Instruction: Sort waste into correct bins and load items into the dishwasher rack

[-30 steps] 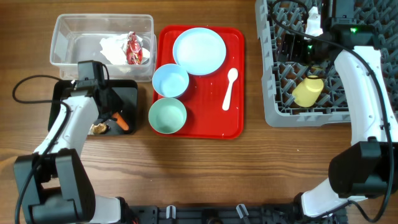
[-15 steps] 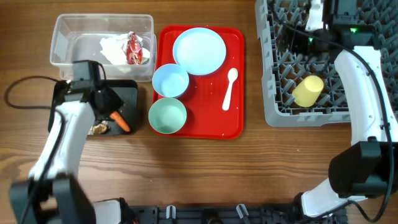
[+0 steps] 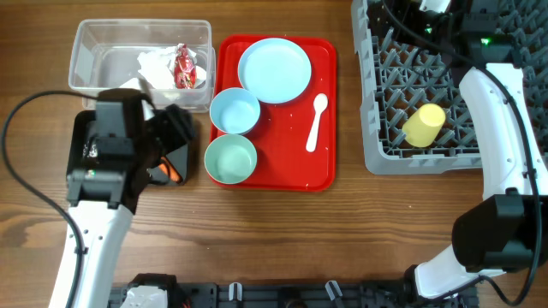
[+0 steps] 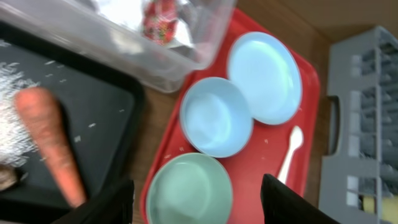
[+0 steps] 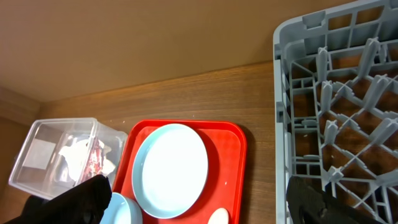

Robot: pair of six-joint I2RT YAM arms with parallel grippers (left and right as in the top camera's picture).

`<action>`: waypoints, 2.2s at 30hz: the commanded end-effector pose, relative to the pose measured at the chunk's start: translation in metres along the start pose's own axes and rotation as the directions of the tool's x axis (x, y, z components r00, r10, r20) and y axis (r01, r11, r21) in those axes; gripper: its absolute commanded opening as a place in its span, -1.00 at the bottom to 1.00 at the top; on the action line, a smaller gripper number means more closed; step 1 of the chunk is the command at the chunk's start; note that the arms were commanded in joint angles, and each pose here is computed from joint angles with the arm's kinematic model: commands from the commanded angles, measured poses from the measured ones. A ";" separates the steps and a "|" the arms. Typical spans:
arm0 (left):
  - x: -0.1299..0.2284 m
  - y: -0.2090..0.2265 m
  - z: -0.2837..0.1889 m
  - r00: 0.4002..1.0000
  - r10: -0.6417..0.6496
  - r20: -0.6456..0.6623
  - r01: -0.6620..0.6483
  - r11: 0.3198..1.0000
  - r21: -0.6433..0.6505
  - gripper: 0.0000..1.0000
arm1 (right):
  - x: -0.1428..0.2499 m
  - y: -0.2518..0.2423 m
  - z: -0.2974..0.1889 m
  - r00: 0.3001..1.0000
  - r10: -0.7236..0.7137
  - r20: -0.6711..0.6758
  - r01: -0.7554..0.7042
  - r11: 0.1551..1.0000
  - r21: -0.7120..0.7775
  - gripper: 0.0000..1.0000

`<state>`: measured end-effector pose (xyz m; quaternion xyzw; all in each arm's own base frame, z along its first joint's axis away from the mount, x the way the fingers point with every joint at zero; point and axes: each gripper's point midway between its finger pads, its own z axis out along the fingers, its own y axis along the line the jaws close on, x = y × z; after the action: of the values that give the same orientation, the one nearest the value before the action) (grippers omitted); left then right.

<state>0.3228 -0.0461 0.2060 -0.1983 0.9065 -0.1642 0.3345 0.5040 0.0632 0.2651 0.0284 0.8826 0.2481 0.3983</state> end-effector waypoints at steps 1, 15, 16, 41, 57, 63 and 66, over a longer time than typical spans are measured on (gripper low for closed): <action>0.005 -0.037 0.005 0.996 0.093 -0.002 -0.092 0.991 0.092 0.29 | -0.004 0.010 -0.003 1.000 -0.002 0.005 0.002 1.000 -0.031 0.87; 0.014 -0.134 0.043 0.969 0.239 0.065 -0.247 0.925 0.288 0.30 | 0.034 0.001 -0.005 0.988 0.062 -0.142 -0.061 0.998 0.011 0.95; 0.014 -0.141 0.043 0.963 0.261 0.071 -0.270 0.916 0.296 0.31 | 0.038 0.000 -0.006 0.985 0.057 -0.160 -0.056 0.998 0.014 0.95; 0.121 -0.171 0.136 0.748 0.653 -0.124 -0.604 0.745 0.282 0.40 | 0.088 0.008 0.004 0.946 -0.042 -0.322 0.055 0.998 0.034 0.98; 0.011 -0.096 0.029 0.928 0.369 -0.046 -0.364 0.927 0.085 0.54 | 0.149 0.021 0.073 0.889 -0.018 -0.457 0.058 0.995 0.075 0.89; 0.011 -0.077 0.033 0.934 0.347 -0.083 -0.345 0.938 0.037 0.54 | 0.178 0.019 0.092 0.852 -0.015 -0.523 0.065 0.995 0.077 0.75; 0.007 -0.074 0.033 0.935 0.346 -0.071 -0.346 0.938 0.009 0.55 | 0.198 0.018 0.100 0.827 -0.015 -0.562 0.070 0.995 0.077 0.68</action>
<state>0.3530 -0.1285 0.2084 -0.0141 0.9400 -0.1258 0.3170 0.4466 0.1636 0.1062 -0.0439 0.9659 0.2038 0.1534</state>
